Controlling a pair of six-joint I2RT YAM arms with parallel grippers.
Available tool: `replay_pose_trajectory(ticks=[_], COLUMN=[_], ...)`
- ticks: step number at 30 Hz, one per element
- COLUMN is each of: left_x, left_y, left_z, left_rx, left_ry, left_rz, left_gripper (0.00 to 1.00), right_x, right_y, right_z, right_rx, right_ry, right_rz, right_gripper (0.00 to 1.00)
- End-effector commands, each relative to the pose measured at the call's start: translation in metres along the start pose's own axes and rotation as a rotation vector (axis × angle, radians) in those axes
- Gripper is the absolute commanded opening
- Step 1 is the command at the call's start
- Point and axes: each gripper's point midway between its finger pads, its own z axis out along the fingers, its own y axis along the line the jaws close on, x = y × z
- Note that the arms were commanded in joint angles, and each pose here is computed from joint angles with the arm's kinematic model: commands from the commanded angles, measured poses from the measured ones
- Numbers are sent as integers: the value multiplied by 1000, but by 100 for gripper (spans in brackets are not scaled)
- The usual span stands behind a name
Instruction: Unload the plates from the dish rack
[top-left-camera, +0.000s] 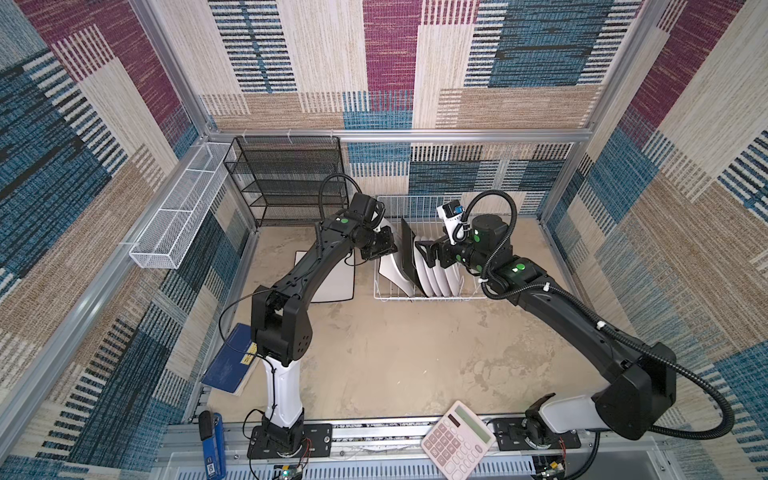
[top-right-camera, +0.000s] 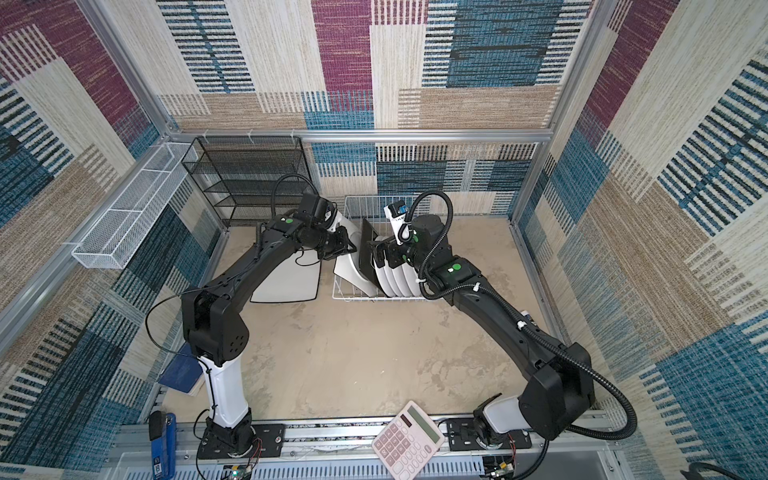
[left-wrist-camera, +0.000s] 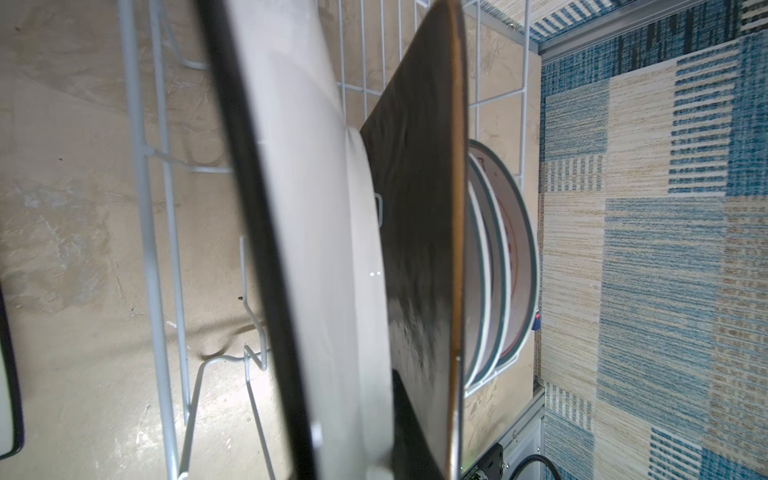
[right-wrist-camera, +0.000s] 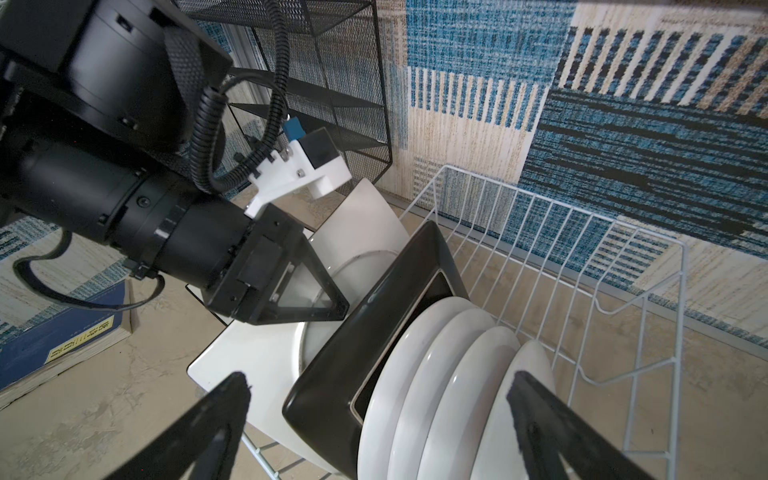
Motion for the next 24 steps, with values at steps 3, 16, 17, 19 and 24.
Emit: replay_pose_trajectory(ticks=[3,16,17,19,24], left_x=[-18,-27,-29,-30,-36], left_y=[-29,-38,-38,-37,-38], left_z=[-29,-69,-72,-77,-91], left_rx=[66,21,18,6,3], left_ry=[-76,-162,-173,-186,-219], left_rz=[77,149,157,171,176], left_gripper=[0,0,0,0,0], right_x=[-12,-15,-15,-16,-17], right_y=[-1,1,1,3,12], right_z=[-3,-2,-2,-3,-5], right_rx=[5,-11,-14,-27,-80], right_ry=[-40,-60,-65,-75,-89], right_rz=[-4,2,6,16,54], right_gripper=[99,99,99,99,99])
